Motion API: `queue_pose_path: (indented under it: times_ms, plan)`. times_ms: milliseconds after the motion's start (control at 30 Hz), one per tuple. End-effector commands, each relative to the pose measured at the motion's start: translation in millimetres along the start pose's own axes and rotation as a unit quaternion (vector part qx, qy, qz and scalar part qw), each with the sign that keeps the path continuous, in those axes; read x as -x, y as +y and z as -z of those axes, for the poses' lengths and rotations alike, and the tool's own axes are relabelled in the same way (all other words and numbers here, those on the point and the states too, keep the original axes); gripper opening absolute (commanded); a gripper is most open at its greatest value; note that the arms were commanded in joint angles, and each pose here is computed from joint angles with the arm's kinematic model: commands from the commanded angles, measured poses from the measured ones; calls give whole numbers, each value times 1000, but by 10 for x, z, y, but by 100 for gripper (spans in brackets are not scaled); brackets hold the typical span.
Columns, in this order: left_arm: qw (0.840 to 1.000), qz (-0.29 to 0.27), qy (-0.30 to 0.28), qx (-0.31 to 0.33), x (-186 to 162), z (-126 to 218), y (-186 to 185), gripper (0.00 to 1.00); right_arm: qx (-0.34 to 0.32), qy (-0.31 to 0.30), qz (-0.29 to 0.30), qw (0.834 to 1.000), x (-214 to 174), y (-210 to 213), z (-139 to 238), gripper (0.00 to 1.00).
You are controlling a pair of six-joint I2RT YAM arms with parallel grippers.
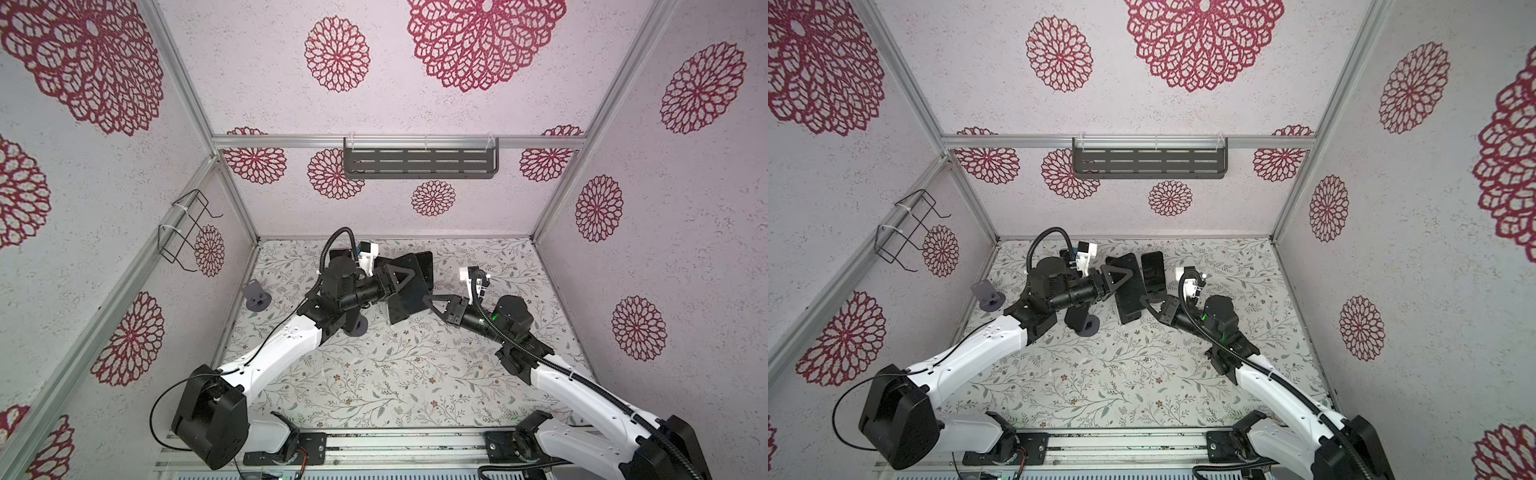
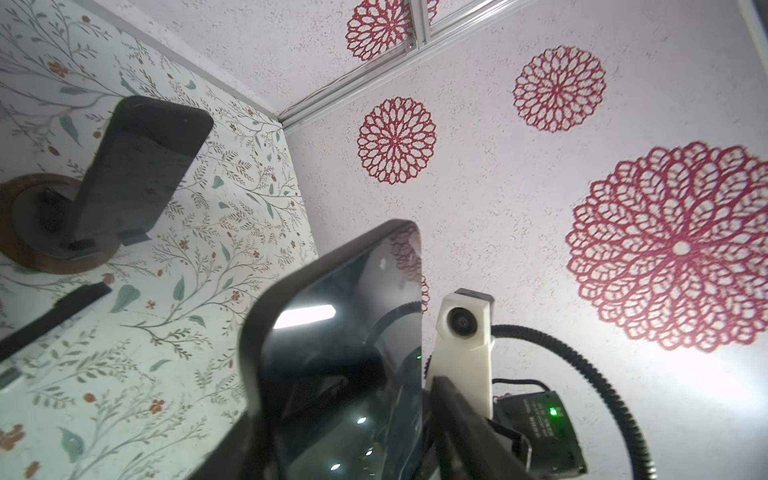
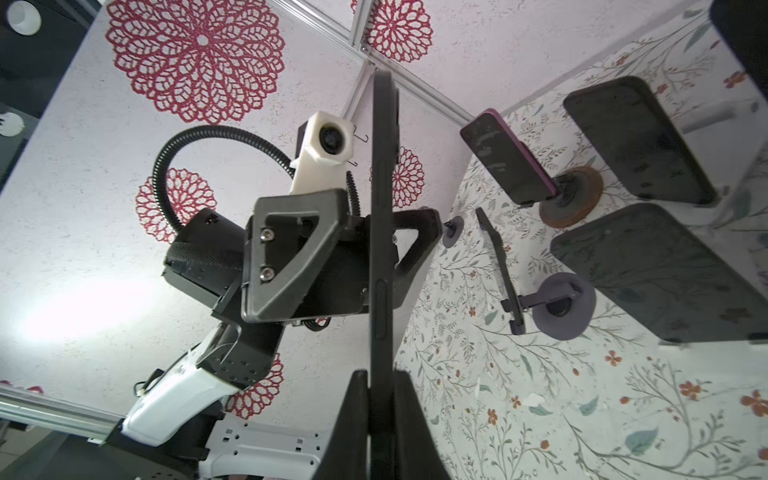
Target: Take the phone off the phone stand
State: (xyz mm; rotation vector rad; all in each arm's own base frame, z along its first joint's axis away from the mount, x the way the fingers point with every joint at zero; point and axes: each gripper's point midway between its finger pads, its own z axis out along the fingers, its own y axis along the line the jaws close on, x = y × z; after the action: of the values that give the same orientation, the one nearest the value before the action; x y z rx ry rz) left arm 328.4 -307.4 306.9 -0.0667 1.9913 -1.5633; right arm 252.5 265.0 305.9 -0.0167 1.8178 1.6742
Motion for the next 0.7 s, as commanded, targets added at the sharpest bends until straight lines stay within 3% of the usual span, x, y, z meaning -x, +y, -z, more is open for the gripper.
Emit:
queue_pose_path:
  times_ms: [0, 200, 300, 433, 533, 667]
  plan:
    - [999, -14, -25, -27, 91, 83, -222, 44, 87, -25, 28, 995, 189, 455, 41, 0]
    - [998, -25, -47, -24, 163, 144, -272, 20, 81, -12, 18, 997, 163, 369, -20, 0]
    - [998, -22, -48, -21, 184, 126, -265, 13, 78, -6, 17, 997, 152, 359, -35, 11]
    - [998, -15, -58, -15, 213, 123, -240, 1, 58, -4, 19, 998, 150, 293, -32, 32]
    - [998, -20, -64, -10, 235, 132, -229, 0, 36, -9, 20, 999, 184, 226, 9, 53]
    - [998, -31, -58, 9, 257, 116, -216, 0, -5, -21, 10, 1000, 291, 87, 130, 75]
